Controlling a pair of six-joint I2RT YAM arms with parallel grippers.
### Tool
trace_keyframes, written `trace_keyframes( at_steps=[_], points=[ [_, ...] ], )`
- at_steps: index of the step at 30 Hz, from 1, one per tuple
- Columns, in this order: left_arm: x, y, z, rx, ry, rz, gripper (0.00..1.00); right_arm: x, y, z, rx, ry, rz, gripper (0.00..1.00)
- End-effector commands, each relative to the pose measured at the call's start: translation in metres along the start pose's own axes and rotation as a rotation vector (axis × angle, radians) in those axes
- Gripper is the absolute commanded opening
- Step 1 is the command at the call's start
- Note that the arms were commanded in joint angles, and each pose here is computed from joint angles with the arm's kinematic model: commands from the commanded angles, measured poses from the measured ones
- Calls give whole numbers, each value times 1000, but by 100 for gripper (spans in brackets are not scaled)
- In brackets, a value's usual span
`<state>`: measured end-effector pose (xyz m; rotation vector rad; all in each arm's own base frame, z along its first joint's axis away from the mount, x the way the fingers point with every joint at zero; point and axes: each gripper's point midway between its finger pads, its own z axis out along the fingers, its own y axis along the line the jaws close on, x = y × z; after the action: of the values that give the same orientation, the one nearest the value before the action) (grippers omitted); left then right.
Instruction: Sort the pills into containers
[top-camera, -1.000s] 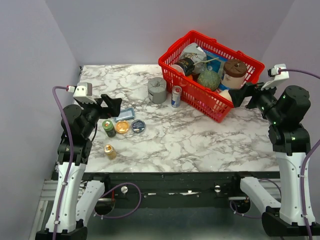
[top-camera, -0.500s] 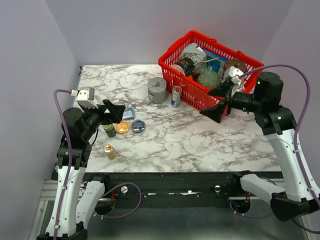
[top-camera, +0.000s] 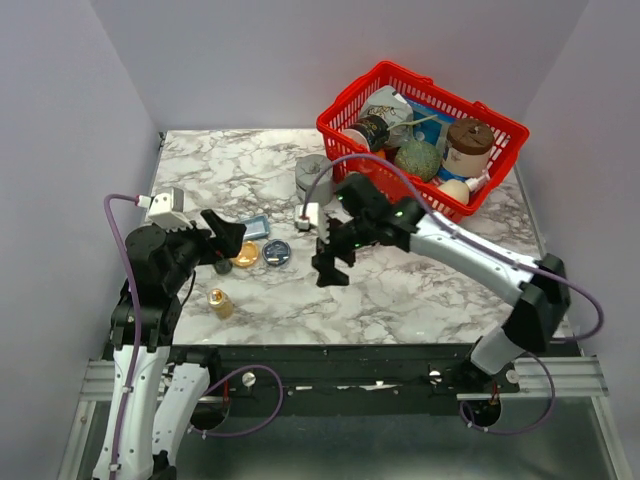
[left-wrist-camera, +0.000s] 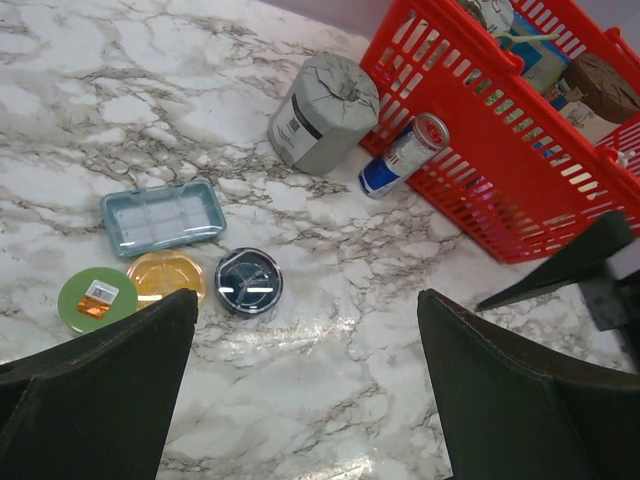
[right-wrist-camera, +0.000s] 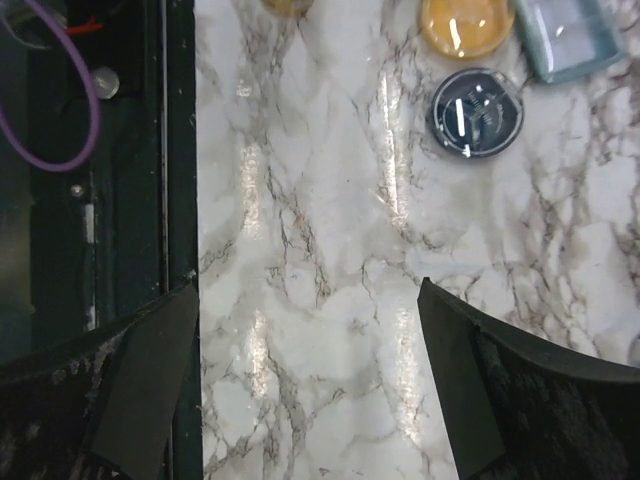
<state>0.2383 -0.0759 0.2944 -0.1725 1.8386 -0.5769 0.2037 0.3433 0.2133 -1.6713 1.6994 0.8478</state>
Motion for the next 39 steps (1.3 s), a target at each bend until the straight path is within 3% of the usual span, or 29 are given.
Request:
trace_keyframes(
  at_steps=[1,12,24,39],
  points=[
    [20,19,-5,-85,40,-17,99,4,-23,41,75,84,47,100],
    [51,81,21,-379,173,-60,99,-10,-69,106,68,115,83,100],
    [37,80,14,-366,92,-13,99,31,-121,168,226,248,295,100],
    [32,73,4,-336,57,1,99,67,-123,206,267,353,308,100]
  ],
)
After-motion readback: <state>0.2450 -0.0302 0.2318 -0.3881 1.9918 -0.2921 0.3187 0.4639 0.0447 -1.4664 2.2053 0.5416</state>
